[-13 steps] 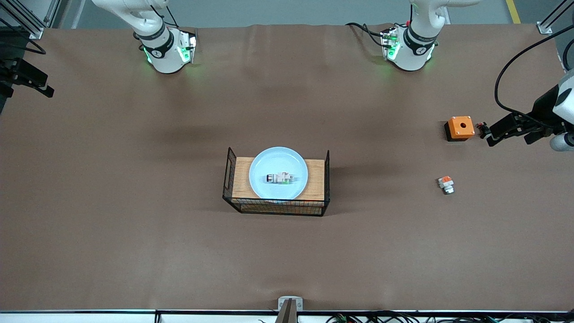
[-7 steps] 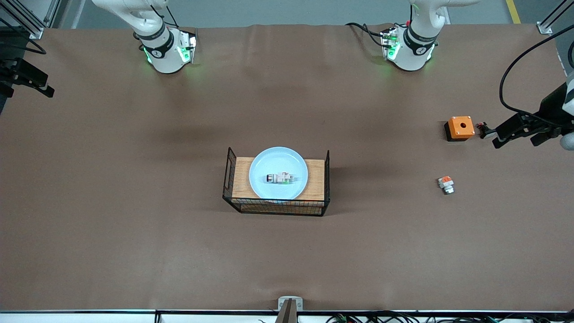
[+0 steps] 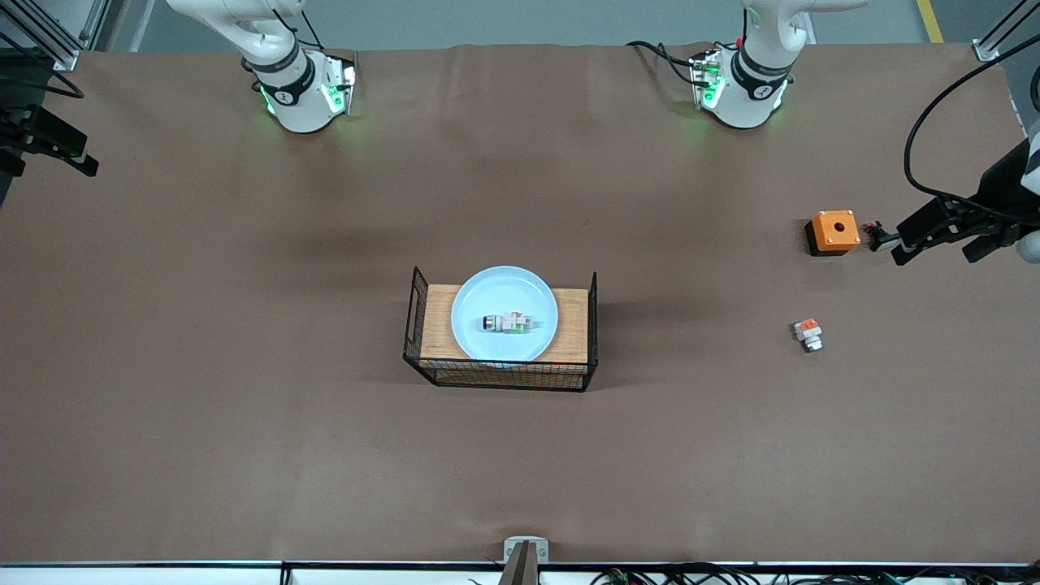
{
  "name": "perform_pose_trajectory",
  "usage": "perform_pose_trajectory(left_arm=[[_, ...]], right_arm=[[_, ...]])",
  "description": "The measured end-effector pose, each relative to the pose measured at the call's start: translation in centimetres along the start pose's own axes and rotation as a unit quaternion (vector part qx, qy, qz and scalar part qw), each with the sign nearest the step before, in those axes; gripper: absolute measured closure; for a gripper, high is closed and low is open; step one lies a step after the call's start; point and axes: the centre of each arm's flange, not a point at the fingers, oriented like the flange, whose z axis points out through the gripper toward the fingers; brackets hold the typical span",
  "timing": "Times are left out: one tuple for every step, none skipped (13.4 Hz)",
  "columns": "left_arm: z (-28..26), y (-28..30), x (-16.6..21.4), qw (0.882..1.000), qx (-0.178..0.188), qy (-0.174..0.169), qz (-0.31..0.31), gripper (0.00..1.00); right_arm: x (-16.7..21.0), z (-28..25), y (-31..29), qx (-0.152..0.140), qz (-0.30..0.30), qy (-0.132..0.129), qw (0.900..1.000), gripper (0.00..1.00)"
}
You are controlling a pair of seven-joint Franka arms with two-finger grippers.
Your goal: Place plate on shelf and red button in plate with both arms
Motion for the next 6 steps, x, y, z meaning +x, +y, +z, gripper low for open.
perform_pose_trajectory(left_arm=[[-0.61,0.01,0.04,1.0,0.0,0.003,0.0,0.0],[-1.09,-0.04,-0.08,1.0,0.0,0.001,0.0,0.0],[-1.34,-0.14,-0.3,1.0,0.001,-0.008,-0.001,0.0],[-1.46,-0.23,-0.52,1.0,0.002,-0.016,-0.001,0.0],[-1.49,-0.27,-0.65,1.0,0.003,-0.021,-0.001,0.0],[-1.47,-0.31,-0.69,1.0,0.003,-0.024,-0.002,0.0]], right_arm=[[0.0,0.01,-0.06,0.0,-0.001,0.0,1.0,0.0],[0.0,0.01,-0.09,0.0,-0.001,0.0,1.0,0.0],[-0.01,0.01,-0.08,0.0,-0.001,0.0,1.0,0.0],[-0.01,0.01,-0.08,0.0,-0.001,0.0,1.0,0.0],[-0.01,0.01,-0.08,0.0,-0.001,-0.001,1.0,0.0],[-0.01,0.02,-0.08,0.0,-0.001,-0.001,1.0,0.0]])
